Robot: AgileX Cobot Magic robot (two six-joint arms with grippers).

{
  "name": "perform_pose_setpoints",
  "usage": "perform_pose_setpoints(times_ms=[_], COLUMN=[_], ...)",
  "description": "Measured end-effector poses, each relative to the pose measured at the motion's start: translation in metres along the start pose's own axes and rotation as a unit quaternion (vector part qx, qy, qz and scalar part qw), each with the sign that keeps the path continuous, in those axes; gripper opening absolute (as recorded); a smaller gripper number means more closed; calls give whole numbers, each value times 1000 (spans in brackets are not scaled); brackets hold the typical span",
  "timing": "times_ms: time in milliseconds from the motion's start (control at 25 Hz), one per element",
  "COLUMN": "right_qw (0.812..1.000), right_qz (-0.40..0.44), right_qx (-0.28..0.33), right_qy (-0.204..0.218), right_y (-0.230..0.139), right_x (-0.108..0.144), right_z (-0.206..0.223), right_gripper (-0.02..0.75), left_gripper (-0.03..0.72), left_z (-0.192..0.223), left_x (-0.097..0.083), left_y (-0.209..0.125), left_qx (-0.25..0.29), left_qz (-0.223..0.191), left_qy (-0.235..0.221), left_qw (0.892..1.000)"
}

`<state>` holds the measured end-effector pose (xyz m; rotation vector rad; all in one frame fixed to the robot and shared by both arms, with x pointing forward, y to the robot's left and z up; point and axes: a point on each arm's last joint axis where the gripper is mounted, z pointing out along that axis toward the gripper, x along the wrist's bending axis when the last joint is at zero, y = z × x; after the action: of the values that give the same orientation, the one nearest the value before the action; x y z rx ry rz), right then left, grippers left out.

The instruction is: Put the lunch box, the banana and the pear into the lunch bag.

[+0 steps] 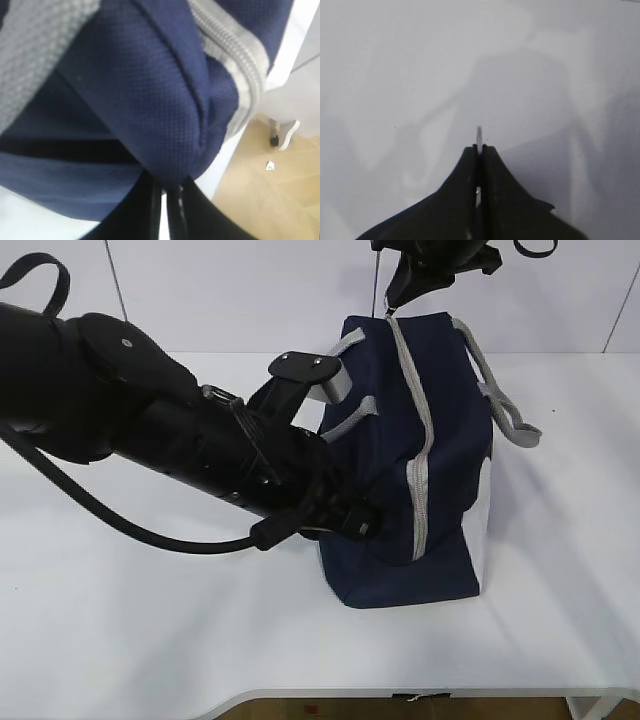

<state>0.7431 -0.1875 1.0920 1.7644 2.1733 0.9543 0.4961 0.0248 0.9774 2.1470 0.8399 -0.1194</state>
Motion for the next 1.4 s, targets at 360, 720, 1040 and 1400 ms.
perform_pose_setpoints(times_ms=[360,720,1040,1400], right_qw=[997,988,984,985], right_qz=[-76,-153,-176,-167], right_qx=[-5,-3,-1,46], right_qy=[-12,-13,-10,-24], right_y=[3,2,2,-13], right_x=[0,-1,0,-7], right_z=[-7,-6,-5,2], right_gripper=[6,6,6,6], left_gripper=[-8,-8,-8,-8], left_z=[-6,-9,-10,-12], left_x=[16,24,29,34], left_y=[-5,-7,-12,-15], left_qx=[33,52,81,111], left_qz=[57,89,149,211], left_qy=[22,35,53,70], left_qw=[998,994,984,969])
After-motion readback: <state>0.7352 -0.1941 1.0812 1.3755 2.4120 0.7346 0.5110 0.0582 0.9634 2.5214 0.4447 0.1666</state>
